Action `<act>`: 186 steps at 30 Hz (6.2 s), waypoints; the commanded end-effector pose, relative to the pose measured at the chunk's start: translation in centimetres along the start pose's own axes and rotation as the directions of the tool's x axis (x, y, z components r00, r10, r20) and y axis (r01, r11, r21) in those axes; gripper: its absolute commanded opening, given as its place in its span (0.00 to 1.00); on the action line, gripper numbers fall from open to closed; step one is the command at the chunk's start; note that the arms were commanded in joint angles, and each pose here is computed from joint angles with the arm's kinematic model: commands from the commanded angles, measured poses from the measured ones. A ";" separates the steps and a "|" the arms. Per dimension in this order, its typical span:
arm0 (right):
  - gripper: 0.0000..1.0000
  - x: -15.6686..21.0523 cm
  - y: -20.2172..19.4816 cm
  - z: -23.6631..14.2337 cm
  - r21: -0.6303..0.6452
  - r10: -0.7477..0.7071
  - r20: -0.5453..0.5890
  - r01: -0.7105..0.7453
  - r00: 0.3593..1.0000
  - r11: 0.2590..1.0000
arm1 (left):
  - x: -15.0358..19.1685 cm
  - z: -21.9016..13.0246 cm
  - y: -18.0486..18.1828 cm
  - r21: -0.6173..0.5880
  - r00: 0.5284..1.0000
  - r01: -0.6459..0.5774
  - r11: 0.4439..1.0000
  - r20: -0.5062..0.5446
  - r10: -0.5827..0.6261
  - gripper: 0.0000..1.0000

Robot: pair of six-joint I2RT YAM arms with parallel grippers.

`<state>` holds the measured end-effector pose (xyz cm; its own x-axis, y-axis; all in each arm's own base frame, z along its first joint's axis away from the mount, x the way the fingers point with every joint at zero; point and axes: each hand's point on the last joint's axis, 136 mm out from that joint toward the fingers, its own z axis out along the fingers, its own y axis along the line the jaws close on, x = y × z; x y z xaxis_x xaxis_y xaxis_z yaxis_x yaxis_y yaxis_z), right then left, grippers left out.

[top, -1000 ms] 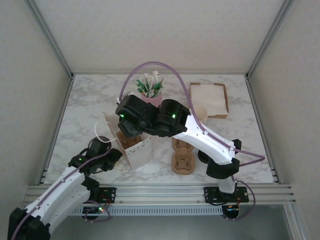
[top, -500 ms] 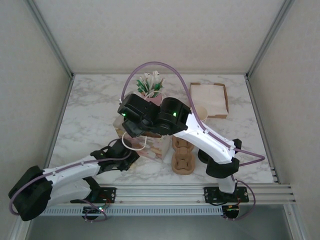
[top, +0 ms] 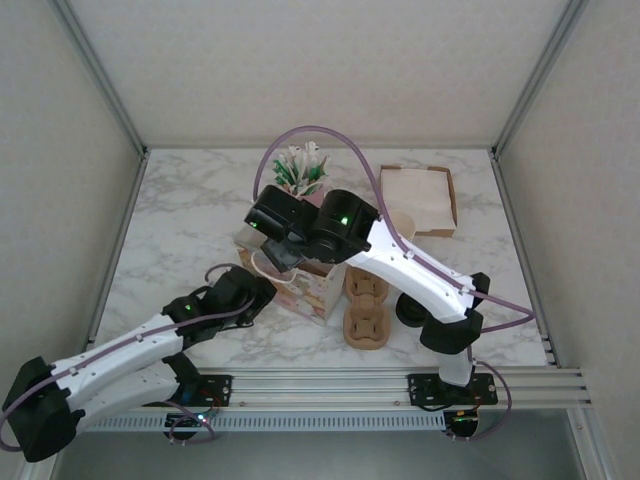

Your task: Pack the takeout coffee

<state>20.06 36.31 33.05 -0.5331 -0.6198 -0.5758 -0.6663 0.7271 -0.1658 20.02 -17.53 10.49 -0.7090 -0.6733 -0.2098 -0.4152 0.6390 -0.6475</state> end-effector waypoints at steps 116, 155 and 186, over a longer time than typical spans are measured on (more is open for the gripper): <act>0.53 4.1 0.2 14.2 -0.301 -0.304 -0.153 0.249 0.940 0.921 | -14.2 -10.2 -12.3 0.139 0.877 -0.480 0.866 0.079 0.473 0.65; 0.51 5.7 3.0 19.9 -0.361 -0.281 -0.185 0.201 0.942 0.911 | -15.0 8.6 0.5 -0.134 0.992 -0.069 0.989 -0.114 0.054 0.41; 0.51 0.5 2.3 14.7 -0.316 -0.195 0.029 0.194 0.980 0.929 | -14.4 7.6 2.1 -0.211 0.990 -0.112 0.971 -0.109 0.090 0.41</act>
<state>26.46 41.69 18.23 -0.3817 -0.7785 -0.4983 -0.8882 0.4580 -0.0352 34.18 -9.61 5.85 -0.7937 -0.5863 -0.1622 -0.4598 0.7528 -0.4711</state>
